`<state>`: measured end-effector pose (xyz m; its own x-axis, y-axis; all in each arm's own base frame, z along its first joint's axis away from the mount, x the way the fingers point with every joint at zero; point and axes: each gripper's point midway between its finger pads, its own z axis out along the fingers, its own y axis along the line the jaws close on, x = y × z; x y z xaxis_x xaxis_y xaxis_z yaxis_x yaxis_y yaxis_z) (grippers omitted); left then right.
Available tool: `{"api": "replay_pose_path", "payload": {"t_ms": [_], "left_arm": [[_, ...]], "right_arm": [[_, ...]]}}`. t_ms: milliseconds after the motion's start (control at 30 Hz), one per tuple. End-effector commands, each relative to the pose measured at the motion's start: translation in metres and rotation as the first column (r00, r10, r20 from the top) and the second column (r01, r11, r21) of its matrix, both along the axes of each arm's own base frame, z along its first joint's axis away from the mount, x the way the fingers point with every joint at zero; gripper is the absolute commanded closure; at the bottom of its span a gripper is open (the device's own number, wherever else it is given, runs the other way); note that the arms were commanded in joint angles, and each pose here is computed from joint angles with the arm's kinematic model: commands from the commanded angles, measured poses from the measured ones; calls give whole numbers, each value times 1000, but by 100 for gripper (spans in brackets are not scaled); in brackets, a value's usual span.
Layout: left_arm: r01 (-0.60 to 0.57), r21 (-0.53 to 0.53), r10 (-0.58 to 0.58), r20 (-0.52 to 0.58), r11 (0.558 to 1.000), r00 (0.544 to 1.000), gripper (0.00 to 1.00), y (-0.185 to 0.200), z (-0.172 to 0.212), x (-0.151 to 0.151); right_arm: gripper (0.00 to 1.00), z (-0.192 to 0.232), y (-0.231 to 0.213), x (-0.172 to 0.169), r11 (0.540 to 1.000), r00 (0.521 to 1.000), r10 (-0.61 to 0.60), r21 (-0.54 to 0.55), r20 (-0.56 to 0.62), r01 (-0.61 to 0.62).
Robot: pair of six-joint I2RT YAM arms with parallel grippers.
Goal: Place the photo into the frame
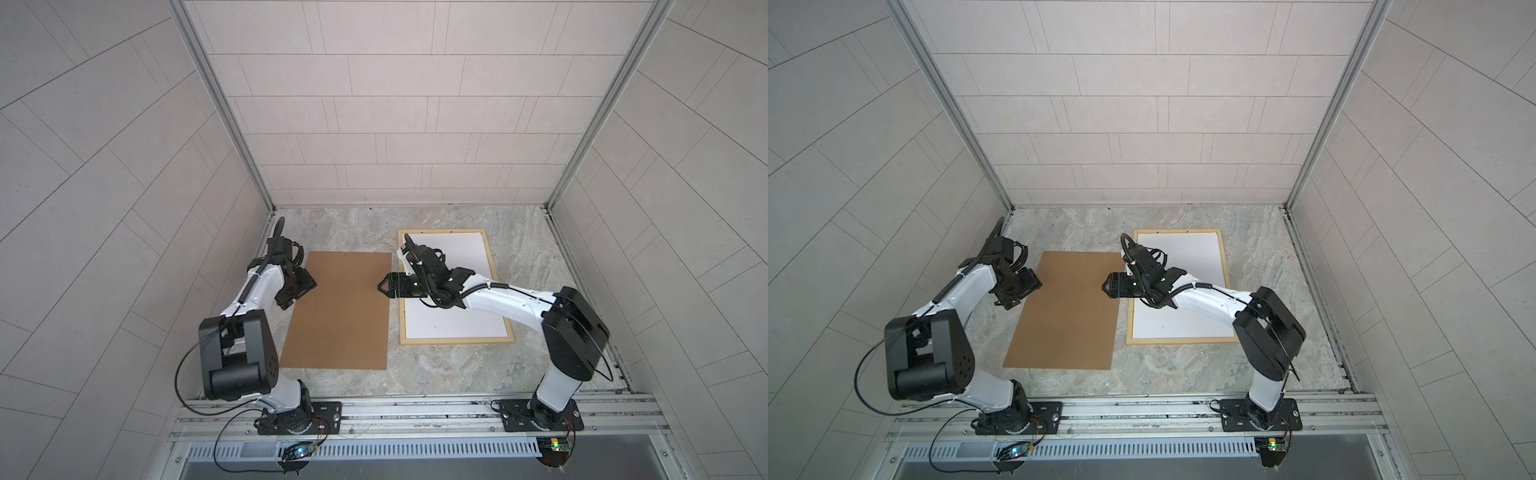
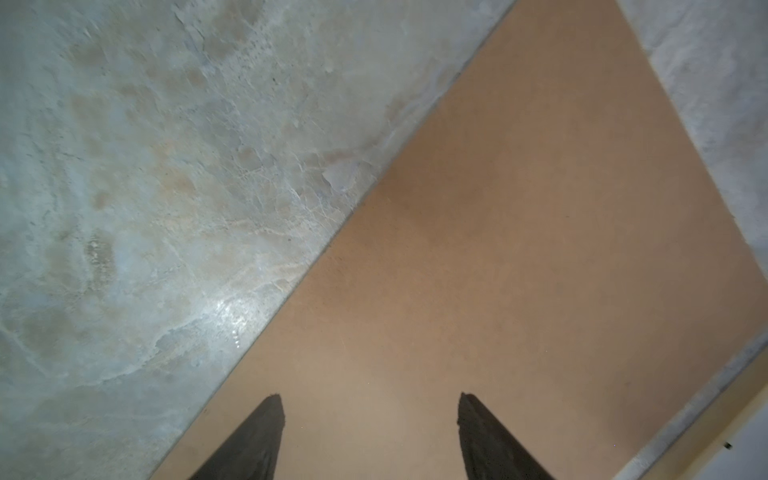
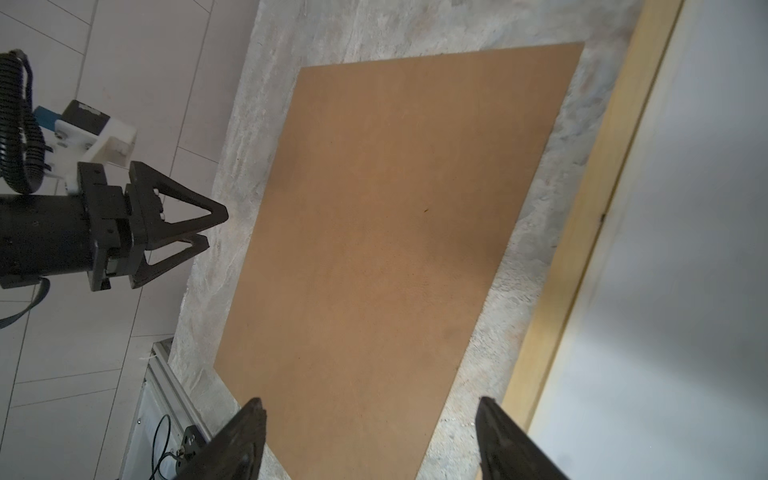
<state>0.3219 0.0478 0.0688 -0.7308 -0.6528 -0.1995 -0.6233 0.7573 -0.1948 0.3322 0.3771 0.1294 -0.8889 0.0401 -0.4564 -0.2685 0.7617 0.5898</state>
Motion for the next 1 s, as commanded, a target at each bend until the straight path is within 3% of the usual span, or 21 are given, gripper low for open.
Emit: {"api": "replay_pose_path", "payload": {"t_ms": [0,100,300,400,967], "left_arm": [[-18,2,18,55,1000,998,27,5,0,20],[-28,31,26,45,999,999,27,18,-5,22],[-108,-115,114,45,988,992,27,31,-31,26],[-116,-154,124,42,981,991,27,32,-40,30],[-162,-195,165,-3,967,986,28,27,-60,22]], "right_arm": [[23,-14,13,-2,1000,997,10,-3,-74,-10],[22,-21,20,3,1000,996,7,0,-91,-7],[22,-42,36,15,1000,990,0,-15,-138,-2],[21,-57,28,20,996,986,-43,-90,-163,29],[21,-89,16,16,972,958,-120,-228,-261,59]]}}
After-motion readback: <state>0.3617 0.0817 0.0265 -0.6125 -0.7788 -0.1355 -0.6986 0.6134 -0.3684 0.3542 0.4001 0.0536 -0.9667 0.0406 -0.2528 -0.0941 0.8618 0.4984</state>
